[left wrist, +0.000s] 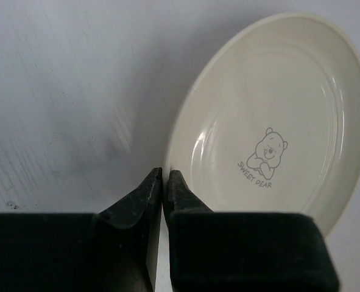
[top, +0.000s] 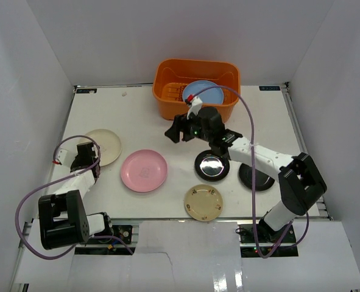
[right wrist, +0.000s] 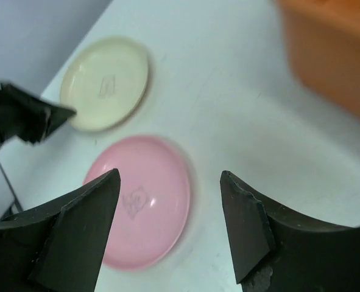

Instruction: Place the plates into the plastic bin on the countertop

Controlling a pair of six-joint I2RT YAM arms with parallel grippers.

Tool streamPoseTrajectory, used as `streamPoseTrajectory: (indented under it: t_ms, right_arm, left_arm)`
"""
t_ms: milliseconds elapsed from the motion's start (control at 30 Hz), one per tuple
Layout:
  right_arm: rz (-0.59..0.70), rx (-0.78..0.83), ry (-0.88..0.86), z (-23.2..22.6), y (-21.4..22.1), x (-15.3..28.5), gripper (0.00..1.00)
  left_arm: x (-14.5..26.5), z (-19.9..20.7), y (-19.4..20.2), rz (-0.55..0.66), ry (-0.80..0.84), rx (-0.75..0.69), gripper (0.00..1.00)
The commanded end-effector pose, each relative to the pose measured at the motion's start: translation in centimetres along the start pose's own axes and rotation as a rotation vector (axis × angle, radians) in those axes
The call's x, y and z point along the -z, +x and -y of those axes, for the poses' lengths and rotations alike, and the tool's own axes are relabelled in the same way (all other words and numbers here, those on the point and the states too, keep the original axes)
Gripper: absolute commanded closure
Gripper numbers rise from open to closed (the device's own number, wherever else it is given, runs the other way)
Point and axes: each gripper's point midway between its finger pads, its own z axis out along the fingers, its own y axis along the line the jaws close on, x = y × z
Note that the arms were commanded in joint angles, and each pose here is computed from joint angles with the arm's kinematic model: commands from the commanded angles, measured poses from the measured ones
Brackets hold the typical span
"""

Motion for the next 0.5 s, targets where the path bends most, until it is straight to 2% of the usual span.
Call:
streamPoseTrajectory:
  t_ms: [0, 133, 300, 467]
  right_arm:
    - [-0.099, 0.012, -0.055, -1.2, 4.9, -0.3, 0.27]
    - [-0.254, 0.021, -0.078, -1.9, 10.9, -0.8, 0.26]
    - [-0.356, -0.008, -0.098, -2.3, 15.3, -1.3, 0.26]
    - [-0.433, -0.035, -0.080, -2.1, 18.9, -2.5, 0.34]
  left_arm:
    - [0.8, 0.9, -1.1, 0.014, 0.045, -0.033, 1.00]
    - [2.6, 3.5, -2.5, 0.023, 0.164, -0.026, 1.00]
    - [5.6, 6.6, -4.1, 0.026, 0.334, -0.013, 1.00]
    - [9.1, 9.4, -5.2, 0.011, 0.502, -0.011, 1.00]
